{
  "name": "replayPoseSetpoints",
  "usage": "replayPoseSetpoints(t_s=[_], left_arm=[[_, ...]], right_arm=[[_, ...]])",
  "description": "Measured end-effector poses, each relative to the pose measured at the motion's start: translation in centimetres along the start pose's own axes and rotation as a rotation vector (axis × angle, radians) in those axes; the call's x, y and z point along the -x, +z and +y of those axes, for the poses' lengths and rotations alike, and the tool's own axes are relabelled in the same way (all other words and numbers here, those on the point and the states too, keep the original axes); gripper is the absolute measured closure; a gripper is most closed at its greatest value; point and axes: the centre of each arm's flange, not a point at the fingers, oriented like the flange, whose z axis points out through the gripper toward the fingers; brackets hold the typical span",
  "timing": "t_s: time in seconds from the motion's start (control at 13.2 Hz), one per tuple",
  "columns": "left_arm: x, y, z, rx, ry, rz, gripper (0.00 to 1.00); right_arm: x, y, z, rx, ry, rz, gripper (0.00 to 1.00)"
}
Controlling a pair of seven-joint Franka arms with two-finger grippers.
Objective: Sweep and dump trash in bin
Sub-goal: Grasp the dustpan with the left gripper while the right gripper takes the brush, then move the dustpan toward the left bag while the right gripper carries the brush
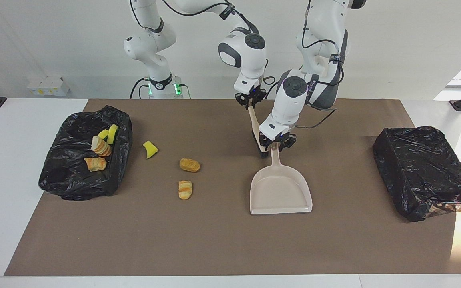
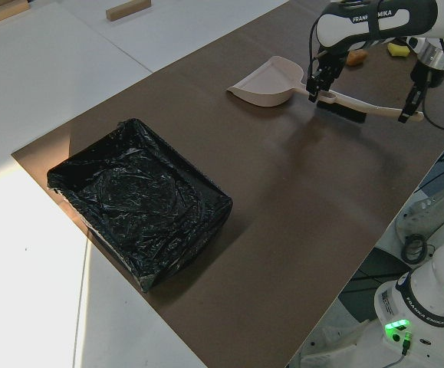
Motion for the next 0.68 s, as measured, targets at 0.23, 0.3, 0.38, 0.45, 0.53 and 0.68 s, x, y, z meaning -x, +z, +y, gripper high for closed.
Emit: replayPoseSetpoints(t_s=[0.23, 0.3, 0.38, 0.45, 0.53, 0.68], left_arm=[[0.1, 0.1, 0.0, -0.001, -0.001, -0.002, 0.42], [0.1, 0.1, 0.0, -0.001, -0.001, -0.003, 0.42], [0.1, 0.2, 0.0, -0.001, -0.001, -0.003, 0.44], [0.1, 0.2, 0.0, -0.001, -0.001, -0.003, 0.46], [0.1, 0.2, 0.0, -0.002, -0.001, -0.004, 0.56], [0.1, 0.1, 0.0, -0.001, -0.003, -0.003, 0.68]], right_arm=[[-0.4, -4.6, 5.8, 0.056, 0.092, -0.034, 0.73], [-0.2, -5.2, 7.3, 0.073, 0.118, -0.05, 0.73], [-0.3, -5.4, 8.7, 0.081, 0.143, -0.056, 0.73], [-0.6, -5.5, 9.9, 0.082, 0.177, -0.054, 0.73], [-1.0, -5.5, 11.0, 0.095, 0.214, -0.044, 0.73], [-2.2, -5.1, 13.6, 0.147, 0.275, -0.02, 0.73]])
